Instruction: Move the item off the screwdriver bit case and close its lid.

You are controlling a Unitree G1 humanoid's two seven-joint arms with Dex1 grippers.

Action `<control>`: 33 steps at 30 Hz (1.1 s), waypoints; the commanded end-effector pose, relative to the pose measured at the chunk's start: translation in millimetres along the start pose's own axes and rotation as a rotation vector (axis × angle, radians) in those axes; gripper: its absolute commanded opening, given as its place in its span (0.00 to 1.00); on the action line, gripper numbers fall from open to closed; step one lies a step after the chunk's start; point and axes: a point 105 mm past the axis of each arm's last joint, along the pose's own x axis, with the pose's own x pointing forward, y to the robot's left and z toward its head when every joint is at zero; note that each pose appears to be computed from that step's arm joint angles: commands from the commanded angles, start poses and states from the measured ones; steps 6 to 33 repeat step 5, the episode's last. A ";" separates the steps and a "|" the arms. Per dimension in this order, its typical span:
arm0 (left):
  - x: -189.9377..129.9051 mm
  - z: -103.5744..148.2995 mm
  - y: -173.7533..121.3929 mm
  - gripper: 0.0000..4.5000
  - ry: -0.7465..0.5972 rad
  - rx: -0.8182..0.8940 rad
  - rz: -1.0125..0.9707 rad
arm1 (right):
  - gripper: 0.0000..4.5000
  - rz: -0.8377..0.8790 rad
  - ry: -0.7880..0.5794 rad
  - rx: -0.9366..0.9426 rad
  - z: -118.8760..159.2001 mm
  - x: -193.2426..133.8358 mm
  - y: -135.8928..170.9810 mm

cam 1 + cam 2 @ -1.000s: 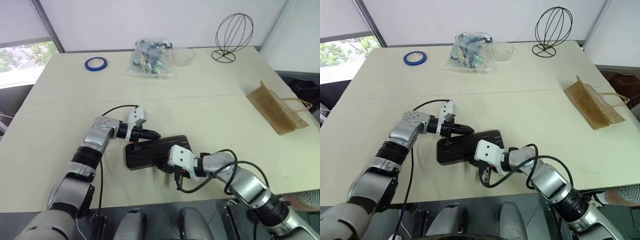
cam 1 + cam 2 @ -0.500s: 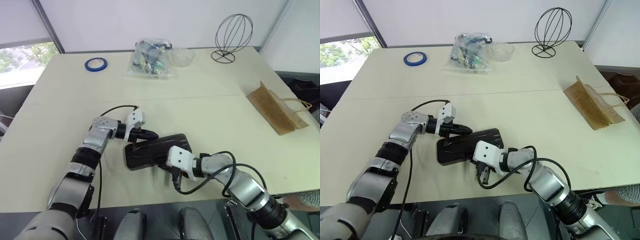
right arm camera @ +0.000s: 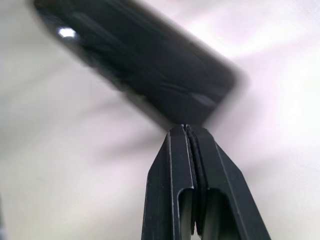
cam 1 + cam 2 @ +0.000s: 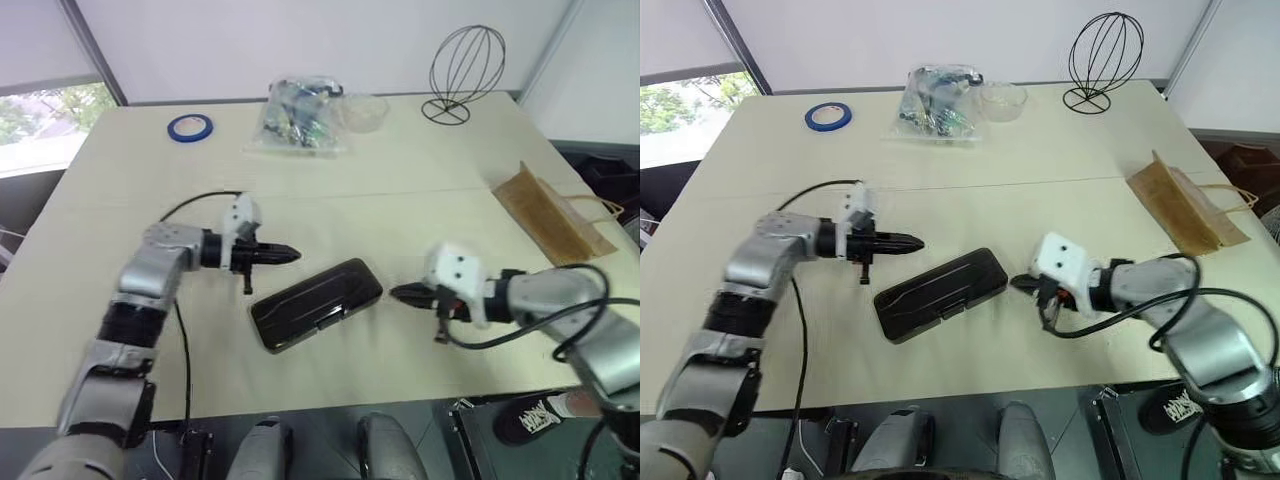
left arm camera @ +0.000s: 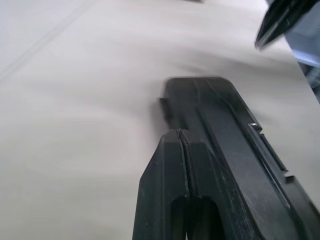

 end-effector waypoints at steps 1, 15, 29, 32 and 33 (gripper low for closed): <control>-27.9 24.5 -14.5 0.00 -0.049 0.018 0.060 | 0.01 -0.036 -0.067 -0.050 25.9 -24.2 -10.4; -58.8 23.3 -34.7 0.00 -0.014 -0.008 0.145 | 0.01 -0.067 -0.100 -0.053 39.1 -43.4 -19.9; -58.8 23.3 -34.7 0.00 -0.014 -0.008 0.145 | 0.01 -0.067 -0.100 -0.053 39.1 -43.4 -19.9; -58.8 23.3 -34.7 0.00 -0.014 -0.008 0.145 | 0.01 -0.067 -0.100 -0.053 39.1 -43.4 -19.9; -58.8 23.3 -34.7 0.00 -0.014 -0.008 0.145 | 0.01 -0.067 -0.100 -0.053 39.1 -43.4 -19.9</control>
